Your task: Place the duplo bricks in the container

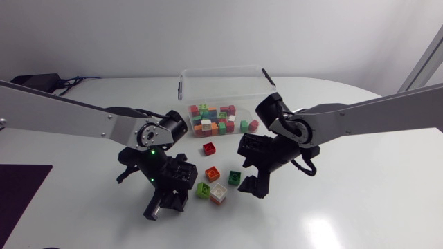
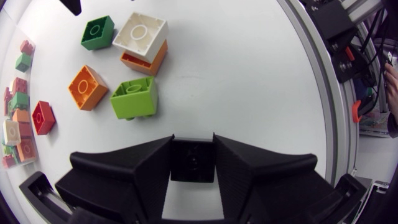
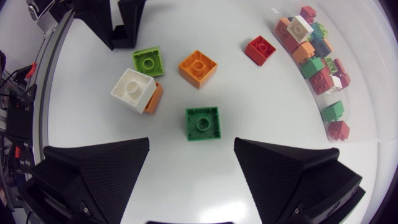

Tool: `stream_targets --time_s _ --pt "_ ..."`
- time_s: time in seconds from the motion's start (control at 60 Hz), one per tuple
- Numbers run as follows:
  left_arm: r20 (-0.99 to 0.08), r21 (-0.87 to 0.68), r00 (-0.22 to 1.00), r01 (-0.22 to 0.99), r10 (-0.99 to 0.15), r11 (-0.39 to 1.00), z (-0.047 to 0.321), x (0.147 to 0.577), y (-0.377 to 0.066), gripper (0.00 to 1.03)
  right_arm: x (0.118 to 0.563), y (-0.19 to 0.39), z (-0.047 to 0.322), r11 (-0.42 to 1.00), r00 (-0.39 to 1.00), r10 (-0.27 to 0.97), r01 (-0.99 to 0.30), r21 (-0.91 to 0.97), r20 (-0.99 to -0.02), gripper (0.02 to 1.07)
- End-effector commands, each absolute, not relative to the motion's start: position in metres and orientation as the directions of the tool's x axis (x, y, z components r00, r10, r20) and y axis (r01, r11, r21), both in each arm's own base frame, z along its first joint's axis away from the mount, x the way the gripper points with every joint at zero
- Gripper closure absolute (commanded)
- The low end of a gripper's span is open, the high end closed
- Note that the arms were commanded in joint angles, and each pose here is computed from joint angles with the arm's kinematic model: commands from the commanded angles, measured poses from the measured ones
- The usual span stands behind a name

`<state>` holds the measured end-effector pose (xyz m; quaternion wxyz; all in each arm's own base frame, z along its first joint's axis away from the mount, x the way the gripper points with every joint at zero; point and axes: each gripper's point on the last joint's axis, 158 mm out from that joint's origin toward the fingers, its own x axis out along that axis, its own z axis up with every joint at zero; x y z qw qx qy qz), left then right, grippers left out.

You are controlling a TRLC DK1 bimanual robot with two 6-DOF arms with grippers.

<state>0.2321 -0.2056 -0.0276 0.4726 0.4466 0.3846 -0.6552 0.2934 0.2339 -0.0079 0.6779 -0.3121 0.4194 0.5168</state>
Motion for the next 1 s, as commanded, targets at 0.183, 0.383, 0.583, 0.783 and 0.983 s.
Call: stream_targets --time_s 0.183,0.383,0.583,0.783,0.983 --pt "-0.934 0.083 -0.011 0.966 -0.358 -0.246 0.037 0.251 -0.207 0.72 0.314 0.254 -0.023 0.232 0.11 0.418 -0.973 -0.01 -0.902 0.15" --pt "-0.907 0.169 0.08 0.969 -0.413 -0.183 0.073 0.267 -0.211 0.72 0.316 0.258 -0.038 0.226 0.086 0.394 -0.974 0.006 -0.915 0.3" --pt "-0.858 0.252 0.172 0.962 -0.485 -0.105 0.115 0.291 -0.223 0.72 0.308 0.255 -0.049 0.217 0.054 0.368 -0.976 0.029 -0.928 0.57" --pt "-0.768 0.339 0.297 0.94 -0.568 0.034 0.152 0.333 -0.242 0.72 0.303 0.247 -0.045 0.221 0.032 0.354 -0.974 0.051 -0.935 0.8" --pt "-0.682 0.35 0.402 0.913 -0.611 0.21 0.175 0.387 -0.252 0.71 0.307 0.236 -0.017 0.256 0.056 0.39 -0.966 0.05 -0.919 0.81"
